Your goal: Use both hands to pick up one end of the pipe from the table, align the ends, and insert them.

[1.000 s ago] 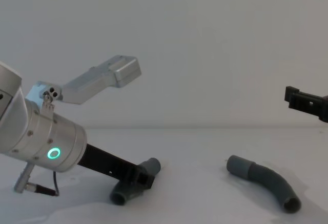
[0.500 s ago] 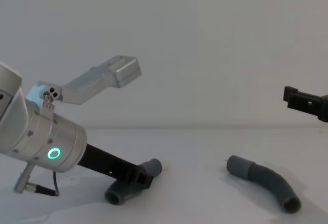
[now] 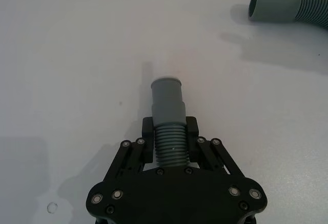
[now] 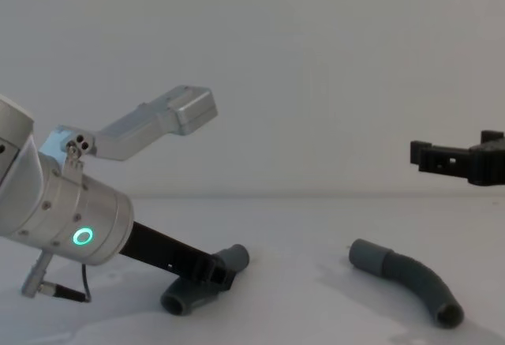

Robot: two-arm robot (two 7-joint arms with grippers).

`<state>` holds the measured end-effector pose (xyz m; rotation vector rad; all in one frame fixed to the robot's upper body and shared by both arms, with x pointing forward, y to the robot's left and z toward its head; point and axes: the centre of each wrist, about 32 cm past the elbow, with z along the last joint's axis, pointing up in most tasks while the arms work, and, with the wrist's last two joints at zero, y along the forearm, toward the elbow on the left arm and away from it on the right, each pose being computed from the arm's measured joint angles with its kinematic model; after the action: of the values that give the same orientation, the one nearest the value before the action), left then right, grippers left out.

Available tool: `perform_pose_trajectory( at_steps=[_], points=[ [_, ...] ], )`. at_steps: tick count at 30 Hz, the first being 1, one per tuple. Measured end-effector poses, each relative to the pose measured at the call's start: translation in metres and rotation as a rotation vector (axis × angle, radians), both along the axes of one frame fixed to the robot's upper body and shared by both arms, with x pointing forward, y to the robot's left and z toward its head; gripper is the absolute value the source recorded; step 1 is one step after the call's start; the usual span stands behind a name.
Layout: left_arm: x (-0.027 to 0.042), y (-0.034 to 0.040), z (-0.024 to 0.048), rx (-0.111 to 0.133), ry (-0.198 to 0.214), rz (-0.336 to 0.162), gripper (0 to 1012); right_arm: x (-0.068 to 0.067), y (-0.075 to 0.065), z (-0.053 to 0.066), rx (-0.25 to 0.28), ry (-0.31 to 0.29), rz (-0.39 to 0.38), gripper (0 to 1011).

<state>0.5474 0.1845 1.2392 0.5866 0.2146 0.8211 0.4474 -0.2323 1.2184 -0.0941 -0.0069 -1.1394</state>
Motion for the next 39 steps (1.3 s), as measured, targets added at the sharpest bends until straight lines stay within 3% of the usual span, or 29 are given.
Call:
perform_pose_trajectory(
  at_steps=[9,17,25,39],
  points=[
    [0.0000,0.0000,0.0000,0.000,0.000,0.000,345,0.001,0.003,0.016,-0.034,0.114,0.019,1000],
    [0.0000,0.0000,0.0000,0.000,0.000,0.000,345,0.001,0.005,0.023,-0.051,0.208,0.000,1000],
    [0.0000,0.0000,0.0000,0.000,0.000,0.000,345,0.002,0.007,0.025,-0.075,0.280,-0.016,1000],
    [0.0000,0.0000,0.0000,0.000,0.000,0.000,343,0.013,0.014,0.018,-0.125,0.329,-0.013,1000]
  ],
)
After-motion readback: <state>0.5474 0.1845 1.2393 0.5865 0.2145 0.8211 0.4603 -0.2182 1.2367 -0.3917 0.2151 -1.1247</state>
